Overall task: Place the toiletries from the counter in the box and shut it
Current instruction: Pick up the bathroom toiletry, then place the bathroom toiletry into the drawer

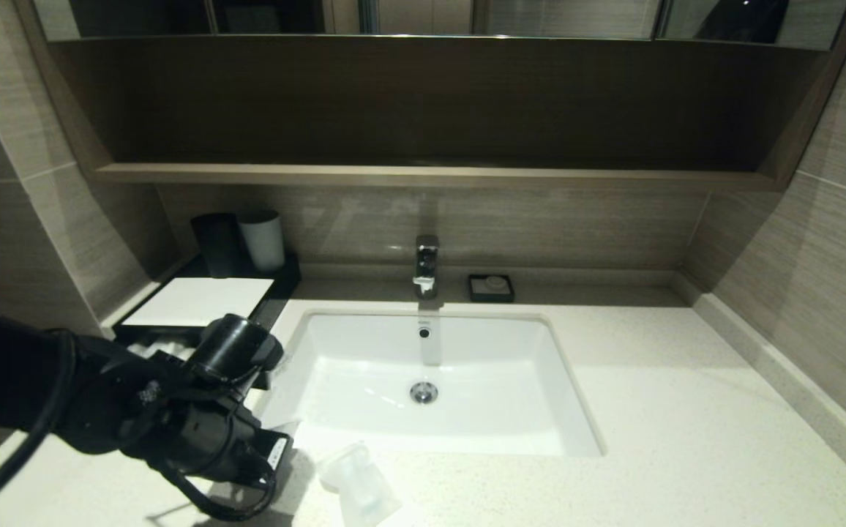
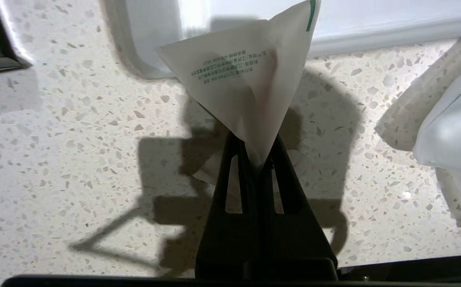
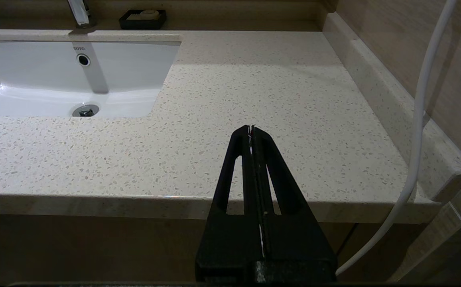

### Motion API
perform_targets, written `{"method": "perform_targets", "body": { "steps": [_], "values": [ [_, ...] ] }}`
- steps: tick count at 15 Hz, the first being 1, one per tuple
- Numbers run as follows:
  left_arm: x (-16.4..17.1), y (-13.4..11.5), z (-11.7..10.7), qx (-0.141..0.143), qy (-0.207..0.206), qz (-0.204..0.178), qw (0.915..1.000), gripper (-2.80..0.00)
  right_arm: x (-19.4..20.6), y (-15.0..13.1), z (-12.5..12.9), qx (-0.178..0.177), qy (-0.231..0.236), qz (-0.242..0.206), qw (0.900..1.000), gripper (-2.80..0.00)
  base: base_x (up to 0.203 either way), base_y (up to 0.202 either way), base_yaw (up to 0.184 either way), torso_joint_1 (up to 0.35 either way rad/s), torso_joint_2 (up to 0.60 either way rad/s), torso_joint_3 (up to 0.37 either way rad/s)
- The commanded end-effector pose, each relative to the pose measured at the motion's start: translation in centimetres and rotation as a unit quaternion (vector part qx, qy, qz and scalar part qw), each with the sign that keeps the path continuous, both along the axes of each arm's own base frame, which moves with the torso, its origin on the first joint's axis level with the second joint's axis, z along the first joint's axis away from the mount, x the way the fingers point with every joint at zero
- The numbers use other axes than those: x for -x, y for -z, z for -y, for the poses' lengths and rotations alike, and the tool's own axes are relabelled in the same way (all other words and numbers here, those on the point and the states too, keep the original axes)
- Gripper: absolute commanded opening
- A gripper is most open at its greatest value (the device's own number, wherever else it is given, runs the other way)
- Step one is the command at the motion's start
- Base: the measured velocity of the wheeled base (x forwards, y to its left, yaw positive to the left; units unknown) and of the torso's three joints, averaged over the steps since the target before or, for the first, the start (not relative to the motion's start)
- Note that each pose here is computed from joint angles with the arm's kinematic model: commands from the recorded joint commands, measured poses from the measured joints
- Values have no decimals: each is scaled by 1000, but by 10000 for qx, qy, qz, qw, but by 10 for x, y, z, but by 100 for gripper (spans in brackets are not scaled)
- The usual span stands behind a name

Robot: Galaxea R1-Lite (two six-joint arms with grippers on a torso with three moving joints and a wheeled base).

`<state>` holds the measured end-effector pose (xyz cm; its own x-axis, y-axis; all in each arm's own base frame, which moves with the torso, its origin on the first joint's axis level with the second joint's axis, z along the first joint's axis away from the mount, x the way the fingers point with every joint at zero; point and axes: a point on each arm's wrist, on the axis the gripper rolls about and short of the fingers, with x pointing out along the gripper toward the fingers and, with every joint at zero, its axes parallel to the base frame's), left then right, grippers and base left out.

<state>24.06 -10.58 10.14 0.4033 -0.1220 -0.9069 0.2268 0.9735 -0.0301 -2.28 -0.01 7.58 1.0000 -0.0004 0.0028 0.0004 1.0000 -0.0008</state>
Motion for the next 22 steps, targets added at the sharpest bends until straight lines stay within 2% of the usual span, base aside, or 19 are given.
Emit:
{"method": "perform_targets", "body": {
  "steps": [1,4,7,12,14,15,19,22],
  "values": [
    [1,-7,-2,-137,-138,243,9995,-280,0,0,0,3,-2,-6,10000,-280,0,0,0,0,0,0],
    [-7,-18,-16,-265,-604,760,9949,-280,0,0,0,3,-2,-6,10000,-280,0,0,0,0,0,0],
    [-15,-33,-35,-128,-1028,1198,9874,-280,0,0,0,3,-2,-6,10000,-280,0,0,0,0,0,0],
    [-35,-58,-72,31,-1869,1668,9681,-280,0,0,0,3,-2,-6,10000,-280,0,0,0,0,0,0],
    [-42,-62,-78,160,-2184,1743,9600,-280,0,0,0,3,-2,-6,10000,-280,0,0,0,0,0,0],
    [-45,-60,-80,172,-2258,1727,9586,-280,0,0,0,-4,-2,-6,10000,-280,0,0,0,0,0,0],
    [-57,-52,-91,90,-2443,1617,9561,-280,0,0,0,3,-2,-6,10000,-280,0,0,0,0,0,0],
    [-66,-50,-108,33,-2715,1613,9488,-280,0,0,0,-3,-2,-6,10000,-280,0,0,0,0,0,0]
  ]
}}
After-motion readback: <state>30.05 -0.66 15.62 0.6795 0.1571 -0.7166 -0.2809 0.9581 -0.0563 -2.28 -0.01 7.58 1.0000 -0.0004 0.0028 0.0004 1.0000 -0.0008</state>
